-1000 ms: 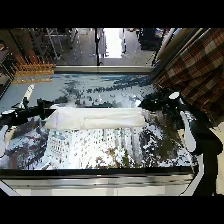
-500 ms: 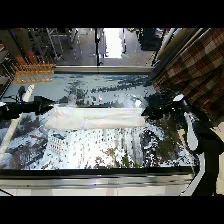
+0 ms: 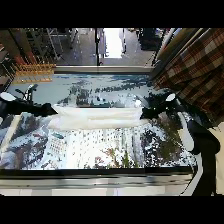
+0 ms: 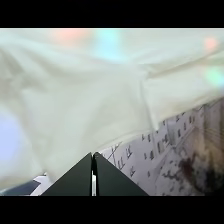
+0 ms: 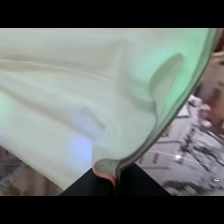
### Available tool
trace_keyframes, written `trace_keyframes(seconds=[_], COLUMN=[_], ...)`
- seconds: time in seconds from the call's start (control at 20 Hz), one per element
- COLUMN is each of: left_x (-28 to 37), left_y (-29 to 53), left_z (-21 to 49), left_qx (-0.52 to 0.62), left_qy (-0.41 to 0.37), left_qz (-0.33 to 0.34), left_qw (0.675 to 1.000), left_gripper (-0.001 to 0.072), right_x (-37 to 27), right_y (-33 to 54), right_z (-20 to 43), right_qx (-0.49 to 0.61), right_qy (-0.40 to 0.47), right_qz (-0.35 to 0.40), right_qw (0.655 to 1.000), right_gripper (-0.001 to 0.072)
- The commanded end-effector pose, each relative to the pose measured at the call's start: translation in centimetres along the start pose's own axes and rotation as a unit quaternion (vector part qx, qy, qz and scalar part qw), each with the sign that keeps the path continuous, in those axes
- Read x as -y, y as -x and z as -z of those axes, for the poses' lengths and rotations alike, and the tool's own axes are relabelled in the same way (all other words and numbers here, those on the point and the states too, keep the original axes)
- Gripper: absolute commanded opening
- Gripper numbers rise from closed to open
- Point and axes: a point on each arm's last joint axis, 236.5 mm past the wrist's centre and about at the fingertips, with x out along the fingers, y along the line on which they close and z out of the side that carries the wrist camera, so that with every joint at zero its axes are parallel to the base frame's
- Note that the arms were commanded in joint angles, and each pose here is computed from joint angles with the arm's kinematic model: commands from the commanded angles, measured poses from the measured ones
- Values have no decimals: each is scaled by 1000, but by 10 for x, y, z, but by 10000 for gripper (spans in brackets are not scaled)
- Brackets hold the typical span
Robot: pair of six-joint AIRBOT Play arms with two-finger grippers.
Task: Fold the clothes and pants, and hang the long-sleeved shirts on hangers.
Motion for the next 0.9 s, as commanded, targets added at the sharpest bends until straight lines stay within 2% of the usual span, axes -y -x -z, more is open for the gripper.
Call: trace_keyframes(seconds=[0.0,0.1,0.2,0.3,0.45,0.65,0.85], left_x=[32,57,80,85,65,55,60], left_y=[-49,-88,-124,-155,-169,-90,14], left_z=[26,44,54,54,55,35,3], left_qx=[-57,-83,-97,-87,-87,-94,-9], left_qy=[-77,-106,-140,-122,-82,-73,-66], left_qz=[-19,-10,-6,-18,-60,-81,-90], left_qw=[995,991,985,989,991,990,994], left_gripper=[7,7,7,6,6,8,8], right_x=[55,52,23,-35,-154,-284,-369], right_y=[89,136,162,165,123,10,-125], right_z=[15,19,16,8,-10,-15,-1], right_qx=[8,36,72,102,134,151,166], right_qy=[-2,-1,10,40,76,149,165], right_qz=[188,218,213,172,71,12,-79], right_qw=[982,975,974,979,985,977,969], right_gripper=[16,15,15,15,15,16,23])
